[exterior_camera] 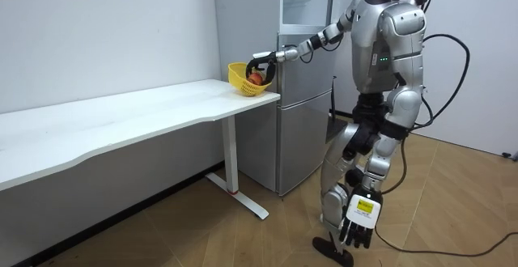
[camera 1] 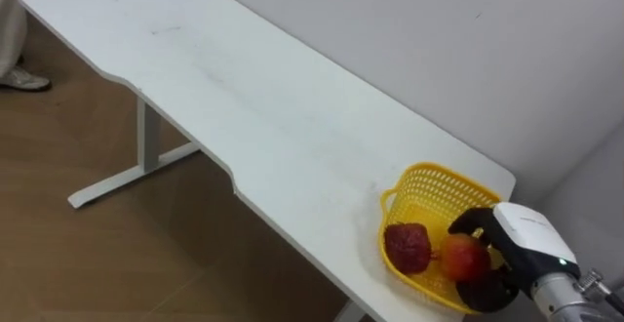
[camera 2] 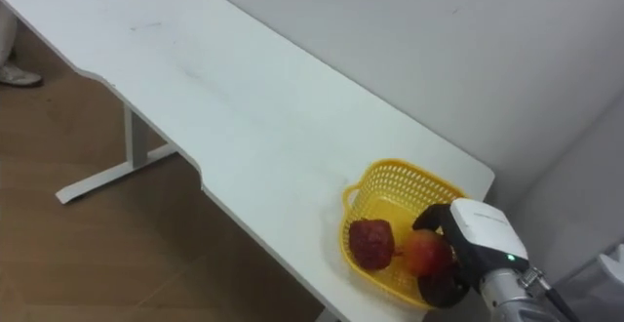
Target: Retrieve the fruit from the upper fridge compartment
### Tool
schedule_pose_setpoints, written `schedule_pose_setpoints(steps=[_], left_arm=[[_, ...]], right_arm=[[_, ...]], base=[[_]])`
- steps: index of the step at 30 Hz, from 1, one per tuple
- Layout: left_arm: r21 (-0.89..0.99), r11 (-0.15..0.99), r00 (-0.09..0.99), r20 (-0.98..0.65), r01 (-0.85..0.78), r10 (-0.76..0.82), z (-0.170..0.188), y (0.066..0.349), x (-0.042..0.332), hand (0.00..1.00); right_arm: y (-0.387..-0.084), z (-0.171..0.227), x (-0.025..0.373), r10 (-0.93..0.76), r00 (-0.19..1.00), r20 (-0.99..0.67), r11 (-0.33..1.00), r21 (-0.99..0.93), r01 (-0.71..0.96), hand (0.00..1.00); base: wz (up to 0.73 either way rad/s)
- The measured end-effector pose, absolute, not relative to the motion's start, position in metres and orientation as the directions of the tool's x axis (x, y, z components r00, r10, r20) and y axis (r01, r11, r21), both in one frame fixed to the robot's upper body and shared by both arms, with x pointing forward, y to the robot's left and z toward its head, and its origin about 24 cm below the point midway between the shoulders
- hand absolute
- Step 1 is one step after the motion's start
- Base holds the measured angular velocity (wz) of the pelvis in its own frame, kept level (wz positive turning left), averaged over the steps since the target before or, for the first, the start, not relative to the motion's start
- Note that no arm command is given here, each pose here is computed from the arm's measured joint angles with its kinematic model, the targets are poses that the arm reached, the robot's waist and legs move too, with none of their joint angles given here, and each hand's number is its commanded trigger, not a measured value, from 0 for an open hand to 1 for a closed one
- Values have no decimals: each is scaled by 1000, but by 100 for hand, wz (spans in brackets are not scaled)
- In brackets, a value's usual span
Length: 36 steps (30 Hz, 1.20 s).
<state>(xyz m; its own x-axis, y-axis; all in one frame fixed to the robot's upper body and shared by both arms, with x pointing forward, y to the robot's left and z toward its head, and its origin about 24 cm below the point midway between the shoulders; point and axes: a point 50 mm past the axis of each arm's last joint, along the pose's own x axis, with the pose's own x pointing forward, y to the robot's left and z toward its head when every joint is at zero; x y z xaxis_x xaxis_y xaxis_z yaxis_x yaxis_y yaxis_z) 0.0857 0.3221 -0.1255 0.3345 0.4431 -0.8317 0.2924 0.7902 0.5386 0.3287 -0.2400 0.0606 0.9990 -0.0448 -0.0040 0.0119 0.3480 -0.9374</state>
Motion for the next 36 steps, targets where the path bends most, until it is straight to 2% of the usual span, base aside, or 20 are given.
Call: schedule_pose_setpoints(steps=[28,36], left_arm=[[527,794,325,-841,302,434,-128,319,82,0],[516,802,288,-851,300,440,-130,320,66,0]], right_arm=[[-236,62,329,-62,998,1,455,-890,29,0],[-228,67,330,-23,1000,5,498,-867,16,0]], base=[[0],[-2]])
